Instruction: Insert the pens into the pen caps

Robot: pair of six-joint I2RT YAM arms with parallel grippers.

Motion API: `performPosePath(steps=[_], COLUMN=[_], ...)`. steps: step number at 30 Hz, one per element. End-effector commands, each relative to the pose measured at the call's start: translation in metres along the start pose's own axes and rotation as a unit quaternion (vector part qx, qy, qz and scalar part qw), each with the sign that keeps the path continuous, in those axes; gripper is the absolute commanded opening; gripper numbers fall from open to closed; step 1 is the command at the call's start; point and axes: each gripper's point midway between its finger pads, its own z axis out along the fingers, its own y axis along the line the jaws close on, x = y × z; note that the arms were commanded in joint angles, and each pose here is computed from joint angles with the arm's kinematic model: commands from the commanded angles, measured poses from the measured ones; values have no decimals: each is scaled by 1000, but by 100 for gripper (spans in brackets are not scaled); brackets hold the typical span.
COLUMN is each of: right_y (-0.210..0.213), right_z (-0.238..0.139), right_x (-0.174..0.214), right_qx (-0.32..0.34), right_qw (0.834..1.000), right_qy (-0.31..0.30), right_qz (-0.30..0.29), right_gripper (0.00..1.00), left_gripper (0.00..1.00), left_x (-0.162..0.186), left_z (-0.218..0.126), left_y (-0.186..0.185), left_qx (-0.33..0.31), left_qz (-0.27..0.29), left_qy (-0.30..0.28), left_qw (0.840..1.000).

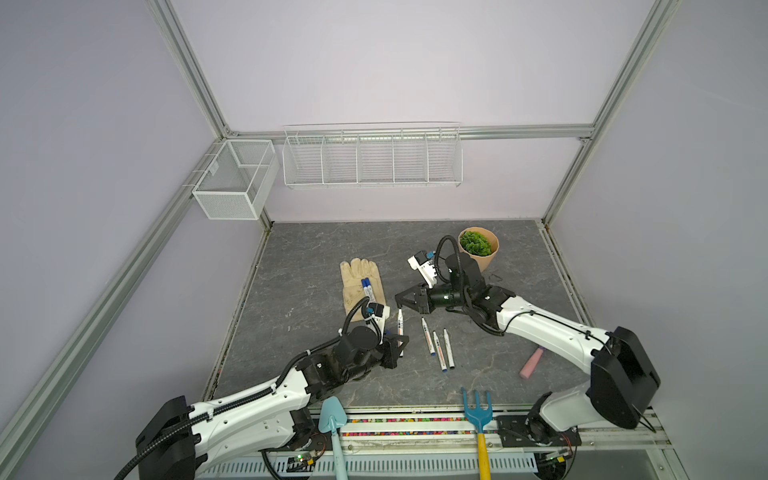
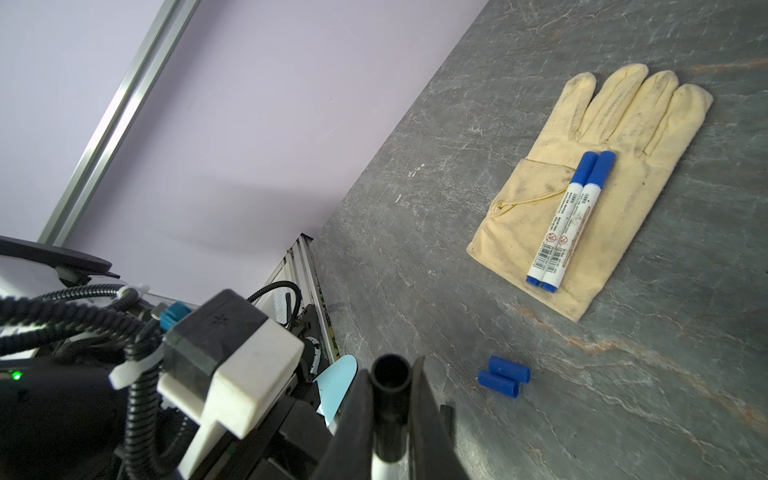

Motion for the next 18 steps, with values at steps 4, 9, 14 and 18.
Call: performPosePath(steps=[4,9,14,18], right_y=[15,19,20,10], right_z=[-7,-8,-8,-12], right_x=[21,27,29,18], right_qx=[-34,-45,-49,-26], right_qw=[998,996,996,998], right_qy=[53,71,76,56], right_qz=[-4,3,7,11], right_gripper=[7,7,7,7], left_gripper=[0,0,0,0], left_x=[-41,-55,-63,-59], left_z=[-7,-11,-14,-17], left_y=[-15,-25,-32,-31], left_qx=[4,7,20,23], left_qz=[16,36,42,42], left_qy=[-73,-91,-102,-97], left_qw=[997,995,994,994])
